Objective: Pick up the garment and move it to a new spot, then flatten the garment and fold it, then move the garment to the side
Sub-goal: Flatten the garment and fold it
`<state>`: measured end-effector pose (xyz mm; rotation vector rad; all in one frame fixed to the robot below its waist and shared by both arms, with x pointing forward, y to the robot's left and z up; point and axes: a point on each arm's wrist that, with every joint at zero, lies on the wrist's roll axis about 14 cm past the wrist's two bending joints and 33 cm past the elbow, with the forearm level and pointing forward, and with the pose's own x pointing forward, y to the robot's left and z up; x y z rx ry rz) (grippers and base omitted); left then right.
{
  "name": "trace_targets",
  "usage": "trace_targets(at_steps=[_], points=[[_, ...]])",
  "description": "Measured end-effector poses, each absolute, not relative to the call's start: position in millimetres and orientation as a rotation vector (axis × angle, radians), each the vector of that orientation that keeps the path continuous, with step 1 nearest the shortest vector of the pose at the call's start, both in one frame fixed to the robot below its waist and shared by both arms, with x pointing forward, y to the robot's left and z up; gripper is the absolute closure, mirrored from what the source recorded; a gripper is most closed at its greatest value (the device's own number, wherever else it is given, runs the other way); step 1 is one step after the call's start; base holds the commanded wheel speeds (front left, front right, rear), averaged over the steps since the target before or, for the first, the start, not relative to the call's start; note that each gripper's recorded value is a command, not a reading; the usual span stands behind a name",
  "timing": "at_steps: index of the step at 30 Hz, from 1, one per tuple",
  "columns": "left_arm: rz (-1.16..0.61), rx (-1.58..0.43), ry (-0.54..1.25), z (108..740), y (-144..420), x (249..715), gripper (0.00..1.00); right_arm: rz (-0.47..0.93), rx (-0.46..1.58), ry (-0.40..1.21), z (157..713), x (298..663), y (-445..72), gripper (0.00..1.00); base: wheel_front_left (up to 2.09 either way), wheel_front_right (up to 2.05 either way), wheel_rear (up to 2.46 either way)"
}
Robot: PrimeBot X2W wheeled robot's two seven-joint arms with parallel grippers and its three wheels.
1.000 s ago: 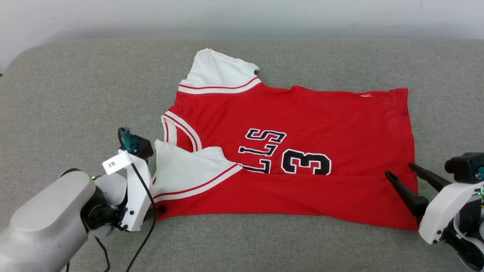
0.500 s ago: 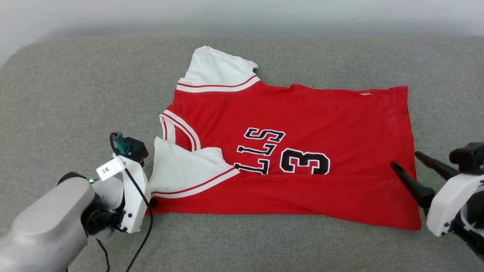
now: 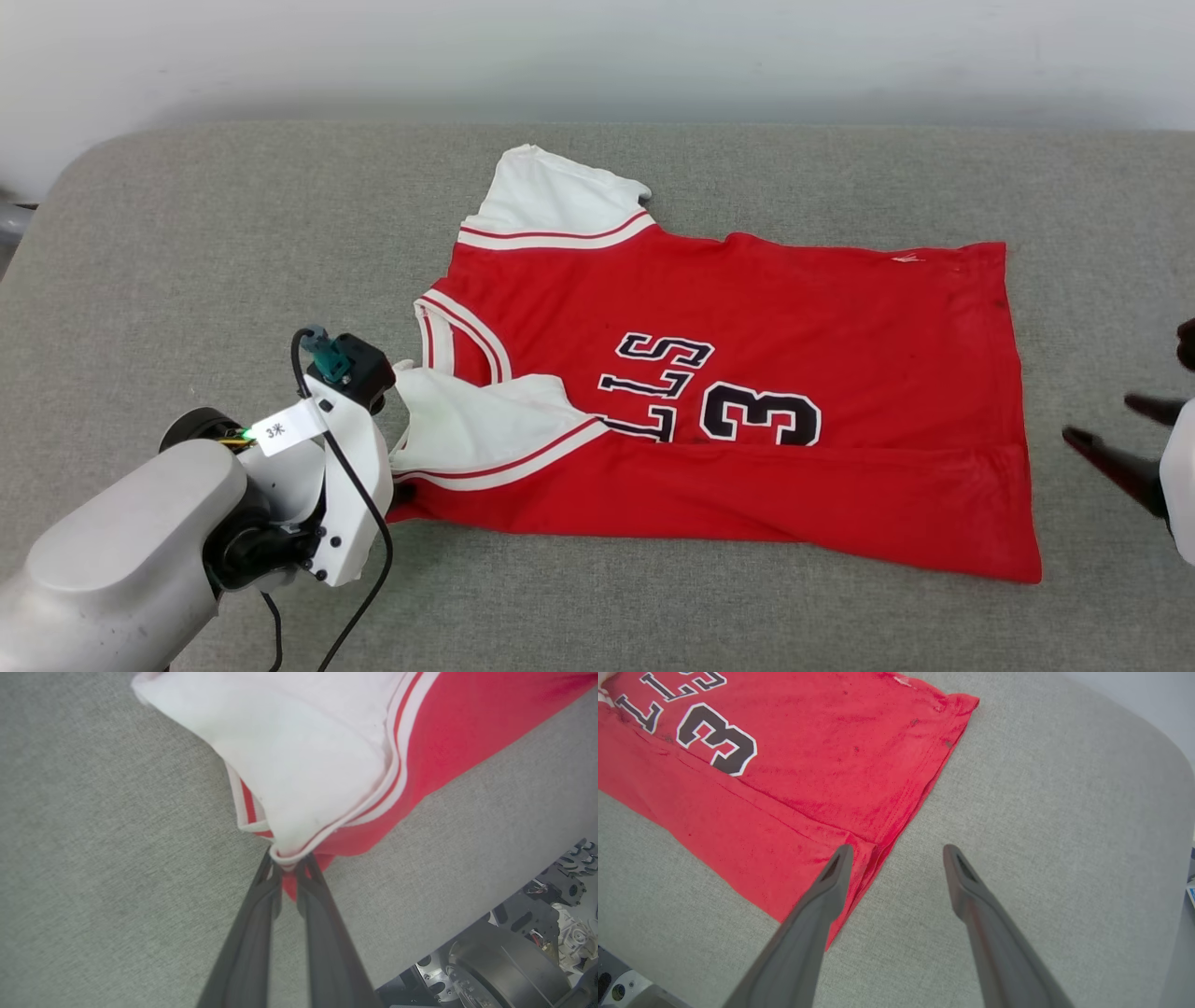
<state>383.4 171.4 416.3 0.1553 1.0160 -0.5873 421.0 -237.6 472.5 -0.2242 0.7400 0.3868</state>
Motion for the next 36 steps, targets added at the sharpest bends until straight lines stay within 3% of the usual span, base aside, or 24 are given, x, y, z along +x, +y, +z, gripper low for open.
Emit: trace_targets(at_steps=[10, 24, 25, 27, 36], points=[[-0.589, 0.154, 1.013, 411, 169, 387, 1.0, 0.393, -0.168, 1.067, 412, 382, -234, 0.0, 0.0, 0.0, 0.0], [-0.561, 0.132, 1.045, 393, 177, 391, 1.0, 0.379, -0.114, 1.219, 355, 369, -221, 0.0, 0.0, 0.0, 0.0], [-0.558, 0.132, 1.046, 392, 178, 391, 1.0, 0.378, -0.108, 1.215, 355, 370, -221, 0.51, 0.0, 0.0, 0.0], [-0.554, 0.132, 1.043, 392, 178, 391, 1.0, 0.38, -0.102, 1.183, 357, 372, -219, 1.0, 0.0, 0.0, 0.0], [-0.546, 0.114, 1.004, 404, 179, 382, 1.0, 0.383, -0.064, 1.022, 389, 377, -216, 1.0, 0.0, 0.0, 0.0]])
